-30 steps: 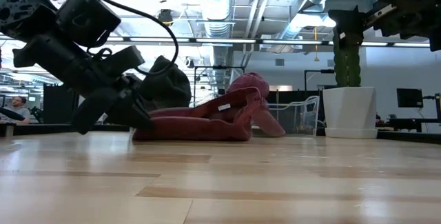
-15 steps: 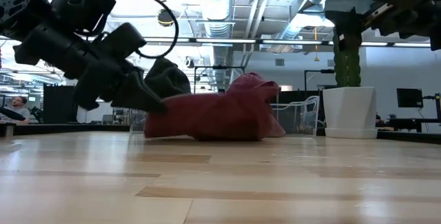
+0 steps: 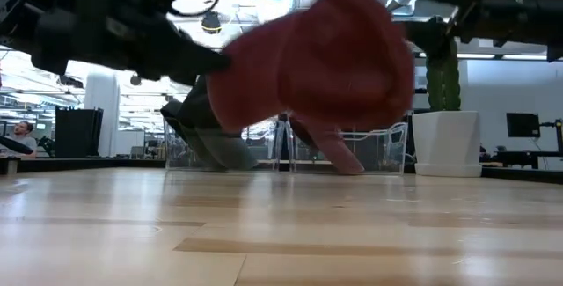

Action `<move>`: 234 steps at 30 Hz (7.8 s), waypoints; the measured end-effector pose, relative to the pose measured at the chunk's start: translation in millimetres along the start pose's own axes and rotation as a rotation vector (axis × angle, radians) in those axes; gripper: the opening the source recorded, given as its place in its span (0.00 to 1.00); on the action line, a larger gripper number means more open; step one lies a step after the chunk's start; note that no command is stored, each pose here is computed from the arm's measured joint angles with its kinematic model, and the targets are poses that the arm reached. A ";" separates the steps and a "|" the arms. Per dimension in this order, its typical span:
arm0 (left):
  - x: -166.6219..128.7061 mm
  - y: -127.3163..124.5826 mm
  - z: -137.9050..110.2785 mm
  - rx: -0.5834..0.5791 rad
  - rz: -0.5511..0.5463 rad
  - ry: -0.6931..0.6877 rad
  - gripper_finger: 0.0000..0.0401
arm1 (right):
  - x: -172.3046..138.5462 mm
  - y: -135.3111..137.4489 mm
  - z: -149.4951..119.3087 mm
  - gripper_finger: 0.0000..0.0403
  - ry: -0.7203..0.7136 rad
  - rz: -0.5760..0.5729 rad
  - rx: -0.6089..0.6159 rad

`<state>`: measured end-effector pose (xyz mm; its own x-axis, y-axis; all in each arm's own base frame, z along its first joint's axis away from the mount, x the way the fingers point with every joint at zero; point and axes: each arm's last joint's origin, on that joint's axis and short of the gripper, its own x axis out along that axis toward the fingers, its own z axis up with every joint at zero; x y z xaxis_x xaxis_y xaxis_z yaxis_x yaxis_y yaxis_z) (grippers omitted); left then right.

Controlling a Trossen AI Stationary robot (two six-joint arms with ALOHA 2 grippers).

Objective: Pick & Place hat
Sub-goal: Put the red cap into the right transparent bin

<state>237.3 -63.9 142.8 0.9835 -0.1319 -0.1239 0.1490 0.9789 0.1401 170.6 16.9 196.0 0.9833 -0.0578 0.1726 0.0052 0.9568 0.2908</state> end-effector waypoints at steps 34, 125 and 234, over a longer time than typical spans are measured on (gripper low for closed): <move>-2.2 -5.6 17.9 -0.071 -0.092 -0.182 0.03 | 105.1 19.4 -21.1 0.67 0.163 -0.921 -0.503; -2.0 -4.0 22.6 -0.081 -0.078 -0.218 0.04 | 132.3 87.7 -28.3 0.67 0.605 -0.332 -0.583; -38.8 -0.3 69.4 -0.090 -0.370 -0.313 0.04 | 142.6 123.9 15.2 0.67 0.255 0.382 -0.528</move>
<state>206.2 -69.9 215.7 0.8517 -0.5009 0.1540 0.4986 0.8650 0.0555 308.7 122.9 270.9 0.9456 0.3170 -0.0737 -0.3252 0.9110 -0.2535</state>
